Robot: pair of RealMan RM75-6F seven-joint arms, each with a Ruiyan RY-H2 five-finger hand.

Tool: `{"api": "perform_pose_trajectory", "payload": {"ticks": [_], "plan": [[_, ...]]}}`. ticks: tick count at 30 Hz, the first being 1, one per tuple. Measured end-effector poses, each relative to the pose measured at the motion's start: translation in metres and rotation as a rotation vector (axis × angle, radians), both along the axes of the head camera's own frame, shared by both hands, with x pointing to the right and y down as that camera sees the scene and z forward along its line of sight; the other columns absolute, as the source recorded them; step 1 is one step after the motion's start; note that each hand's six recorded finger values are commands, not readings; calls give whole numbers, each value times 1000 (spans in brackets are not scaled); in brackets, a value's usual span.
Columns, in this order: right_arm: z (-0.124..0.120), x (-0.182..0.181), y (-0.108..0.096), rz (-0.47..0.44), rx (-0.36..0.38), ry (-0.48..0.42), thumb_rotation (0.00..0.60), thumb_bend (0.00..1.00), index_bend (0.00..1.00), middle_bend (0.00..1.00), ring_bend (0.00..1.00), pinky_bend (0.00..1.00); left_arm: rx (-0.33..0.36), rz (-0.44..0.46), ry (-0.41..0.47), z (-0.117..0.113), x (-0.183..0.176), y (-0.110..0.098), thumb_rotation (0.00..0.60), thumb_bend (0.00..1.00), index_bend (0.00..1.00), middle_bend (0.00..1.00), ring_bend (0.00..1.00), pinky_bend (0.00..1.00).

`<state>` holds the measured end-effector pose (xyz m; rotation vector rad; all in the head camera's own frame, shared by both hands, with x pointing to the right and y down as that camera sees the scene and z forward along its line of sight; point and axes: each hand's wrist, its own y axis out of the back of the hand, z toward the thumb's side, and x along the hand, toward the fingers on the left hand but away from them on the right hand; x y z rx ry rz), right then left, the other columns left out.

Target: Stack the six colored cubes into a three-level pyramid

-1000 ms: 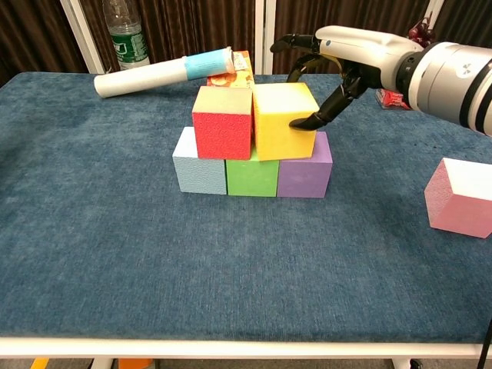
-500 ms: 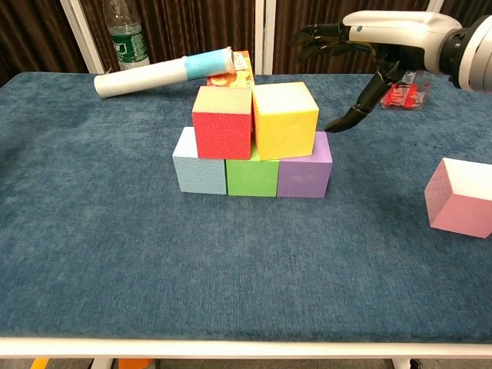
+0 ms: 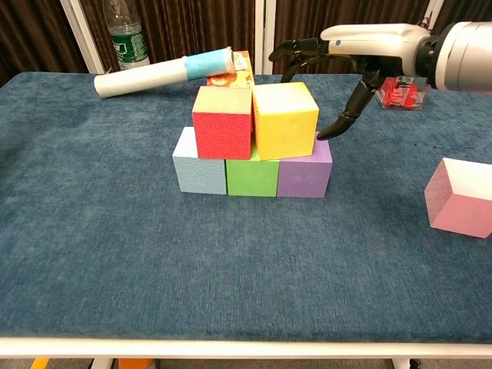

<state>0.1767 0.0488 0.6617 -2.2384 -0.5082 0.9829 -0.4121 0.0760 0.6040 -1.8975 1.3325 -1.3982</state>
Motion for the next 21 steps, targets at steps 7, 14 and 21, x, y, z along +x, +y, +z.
{"api": "perform_pose_trajectory", "payload": {"ticks": [7,14,21], "plan": [[0,-6,0,-12,22,-73,600,48,1,230,0,0,1,-10,-2,0,-5,2,600,63,189,172,75,62],[6,-6,2,-12,24,-81,600,85,31,270,0,0,0,-13,1,0,-6,3,600,64,189,171,75,62],[8,-9,0,9,52,-84,600,189,108,393,55,0,1,-17,2,1,-7,3,600,63,189,170,75,62]]}}
